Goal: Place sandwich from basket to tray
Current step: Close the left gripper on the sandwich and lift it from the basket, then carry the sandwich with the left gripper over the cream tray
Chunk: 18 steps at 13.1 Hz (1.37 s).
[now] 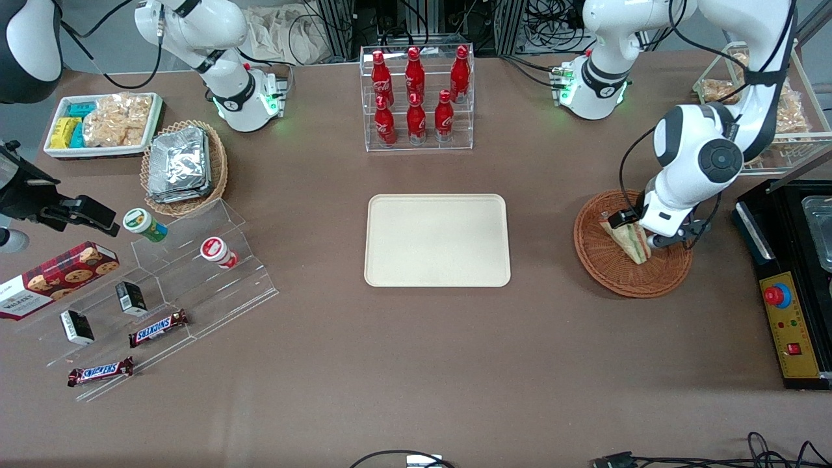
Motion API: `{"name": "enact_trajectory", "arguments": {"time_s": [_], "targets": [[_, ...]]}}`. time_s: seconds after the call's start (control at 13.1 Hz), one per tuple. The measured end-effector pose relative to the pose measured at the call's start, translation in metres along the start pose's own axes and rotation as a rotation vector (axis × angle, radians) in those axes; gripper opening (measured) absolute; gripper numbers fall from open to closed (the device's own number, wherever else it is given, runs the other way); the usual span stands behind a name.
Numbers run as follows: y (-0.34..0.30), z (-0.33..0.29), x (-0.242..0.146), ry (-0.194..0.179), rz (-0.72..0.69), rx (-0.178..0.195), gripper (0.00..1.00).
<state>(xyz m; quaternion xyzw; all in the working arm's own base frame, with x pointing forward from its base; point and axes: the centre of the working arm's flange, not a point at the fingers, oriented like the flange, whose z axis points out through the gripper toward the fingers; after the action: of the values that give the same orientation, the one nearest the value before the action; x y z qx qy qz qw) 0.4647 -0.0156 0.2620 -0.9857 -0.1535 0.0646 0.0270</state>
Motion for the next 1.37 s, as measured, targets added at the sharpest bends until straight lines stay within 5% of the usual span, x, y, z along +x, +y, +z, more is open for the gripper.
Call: {"name": "enact_trajectory", "arguments": {"time_s": [0.38,0.68,0.84,1.14,1.37], "targets": [[-0.002,0.015,0.002,-0.015,-0.006,-0.002,0.94],[-0.002,0.012,0.003,-0.016,-0.006,-0.001,0.48],[-0.003,-0.003,0.004,-0.037,-0.008,0.013,0.35],[-0.002,-0.132,0.017,-0.110,-0.011,0.072,0.21],[0.009,-0.256,0.013,-0.104,0.011,0.080,0.17]]}}
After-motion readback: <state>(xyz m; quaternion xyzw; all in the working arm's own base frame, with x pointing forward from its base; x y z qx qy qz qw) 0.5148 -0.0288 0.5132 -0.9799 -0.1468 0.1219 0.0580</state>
